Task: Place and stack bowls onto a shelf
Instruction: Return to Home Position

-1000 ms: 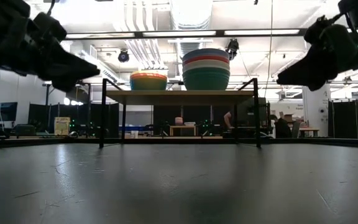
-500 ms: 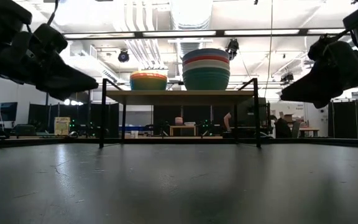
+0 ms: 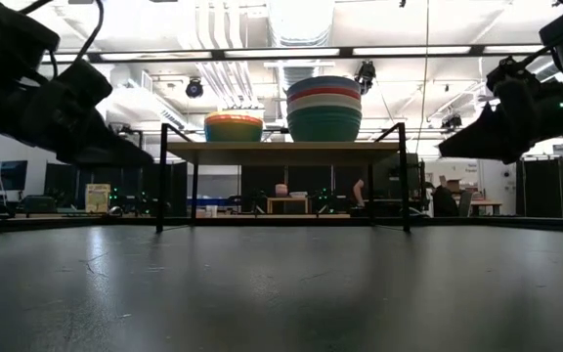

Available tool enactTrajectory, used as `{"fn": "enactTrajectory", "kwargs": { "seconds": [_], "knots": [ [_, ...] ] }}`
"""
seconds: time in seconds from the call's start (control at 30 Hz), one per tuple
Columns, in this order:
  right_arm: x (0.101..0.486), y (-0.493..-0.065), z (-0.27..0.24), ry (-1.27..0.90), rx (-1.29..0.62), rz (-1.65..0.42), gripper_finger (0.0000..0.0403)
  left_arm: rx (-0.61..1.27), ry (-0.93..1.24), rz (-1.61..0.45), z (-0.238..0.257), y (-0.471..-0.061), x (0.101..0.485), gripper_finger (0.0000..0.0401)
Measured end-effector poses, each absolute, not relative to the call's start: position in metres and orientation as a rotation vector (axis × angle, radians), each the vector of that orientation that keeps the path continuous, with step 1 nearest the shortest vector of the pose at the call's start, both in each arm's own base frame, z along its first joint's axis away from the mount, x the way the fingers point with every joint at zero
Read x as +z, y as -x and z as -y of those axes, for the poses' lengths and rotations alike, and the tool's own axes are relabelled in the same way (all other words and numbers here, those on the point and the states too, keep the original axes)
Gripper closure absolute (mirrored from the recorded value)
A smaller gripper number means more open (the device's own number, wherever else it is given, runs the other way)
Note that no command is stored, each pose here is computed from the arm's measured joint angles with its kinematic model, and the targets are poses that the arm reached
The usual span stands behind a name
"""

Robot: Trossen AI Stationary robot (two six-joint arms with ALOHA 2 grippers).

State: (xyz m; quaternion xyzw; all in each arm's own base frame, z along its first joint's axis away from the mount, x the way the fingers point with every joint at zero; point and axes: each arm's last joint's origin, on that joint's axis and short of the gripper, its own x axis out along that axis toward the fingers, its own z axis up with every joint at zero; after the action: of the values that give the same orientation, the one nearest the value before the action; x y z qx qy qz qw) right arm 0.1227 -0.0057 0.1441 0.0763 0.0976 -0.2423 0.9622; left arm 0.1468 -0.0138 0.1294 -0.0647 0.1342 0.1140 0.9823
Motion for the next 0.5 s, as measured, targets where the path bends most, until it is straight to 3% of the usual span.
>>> {"fn": "enactTrajectory", "kwargs": {
  "seconds": [0.5],
  "knots": [
    [0.1437, -0.1226, 0.0057, -0.07, -0.484, -0.221, 0.0266, 0.232, 0.119, -0.31, 0.0138, -0.1464, 0.1273, 0.0324]
  ]
}}
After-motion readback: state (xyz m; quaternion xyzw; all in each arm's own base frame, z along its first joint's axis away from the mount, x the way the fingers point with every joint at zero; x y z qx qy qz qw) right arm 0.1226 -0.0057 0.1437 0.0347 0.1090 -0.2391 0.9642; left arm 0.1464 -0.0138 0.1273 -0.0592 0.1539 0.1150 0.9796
